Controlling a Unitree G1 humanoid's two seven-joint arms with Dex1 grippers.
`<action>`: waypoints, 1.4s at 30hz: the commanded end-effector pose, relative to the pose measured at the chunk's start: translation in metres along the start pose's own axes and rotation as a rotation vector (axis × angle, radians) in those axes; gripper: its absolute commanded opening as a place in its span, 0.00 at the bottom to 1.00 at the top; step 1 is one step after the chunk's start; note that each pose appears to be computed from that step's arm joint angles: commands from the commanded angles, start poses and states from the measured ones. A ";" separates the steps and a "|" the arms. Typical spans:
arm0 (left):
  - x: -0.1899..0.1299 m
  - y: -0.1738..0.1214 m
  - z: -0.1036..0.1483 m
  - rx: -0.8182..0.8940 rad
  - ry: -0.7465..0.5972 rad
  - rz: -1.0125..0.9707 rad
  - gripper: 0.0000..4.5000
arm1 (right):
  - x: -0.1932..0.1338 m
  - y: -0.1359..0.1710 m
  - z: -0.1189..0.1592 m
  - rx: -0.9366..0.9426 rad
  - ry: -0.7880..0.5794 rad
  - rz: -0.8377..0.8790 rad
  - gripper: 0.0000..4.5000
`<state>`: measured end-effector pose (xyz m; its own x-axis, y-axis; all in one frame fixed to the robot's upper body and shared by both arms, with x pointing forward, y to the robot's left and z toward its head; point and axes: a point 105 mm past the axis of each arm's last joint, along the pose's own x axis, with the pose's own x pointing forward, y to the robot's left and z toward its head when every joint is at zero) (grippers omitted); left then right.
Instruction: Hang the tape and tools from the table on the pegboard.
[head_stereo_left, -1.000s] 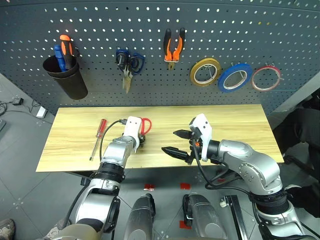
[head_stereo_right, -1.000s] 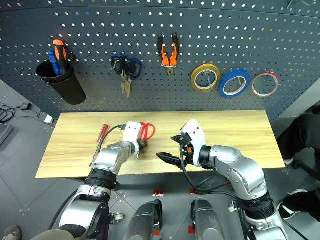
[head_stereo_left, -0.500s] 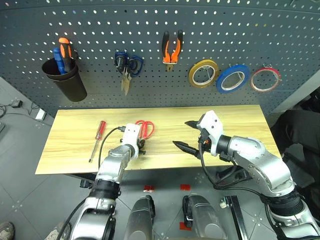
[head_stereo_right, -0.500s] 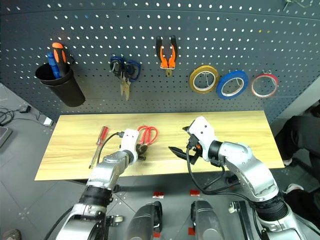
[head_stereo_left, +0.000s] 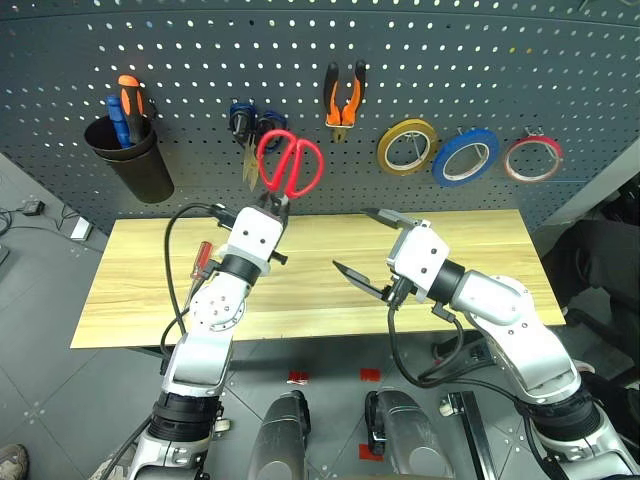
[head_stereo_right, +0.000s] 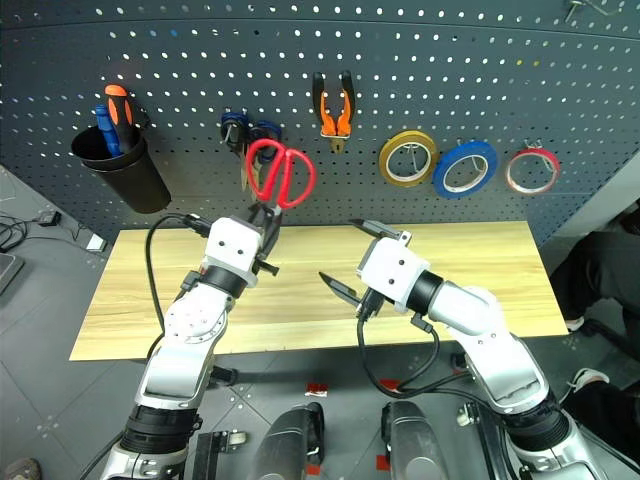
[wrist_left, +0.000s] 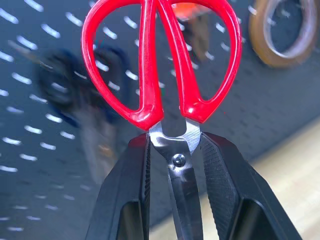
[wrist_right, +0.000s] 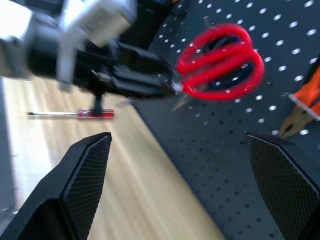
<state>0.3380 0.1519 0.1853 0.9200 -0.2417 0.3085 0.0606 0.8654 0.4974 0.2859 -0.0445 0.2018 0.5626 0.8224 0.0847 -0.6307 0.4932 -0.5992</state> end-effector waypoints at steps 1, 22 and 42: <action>-0.006 0.021 0.014 0.039 -0.045 0.091 0.26 | -0.001 -0.014 0.012 -0.053 -0.053 -0.040 1.00; 0.027 0.015 -0.013 0.065 0.026 0.023 0.26 | 0.018 -0.038 0.030 -0.040 -0.144 -0.056 1.00; -0.024 0.012 -0.104 -0.248 0.460 -0.135 0.99 | 0.027 0.012 -0.012 0.561 0.159 -0.028 1.00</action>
<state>0.3595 0.2034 0.0963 0.9677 -0.1974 -0.1565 0.2366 0.9254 0.2962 0.3073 -0.0222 0.1718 0.6347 0.7679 -0.0863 -0.7724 0.6272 -0.1001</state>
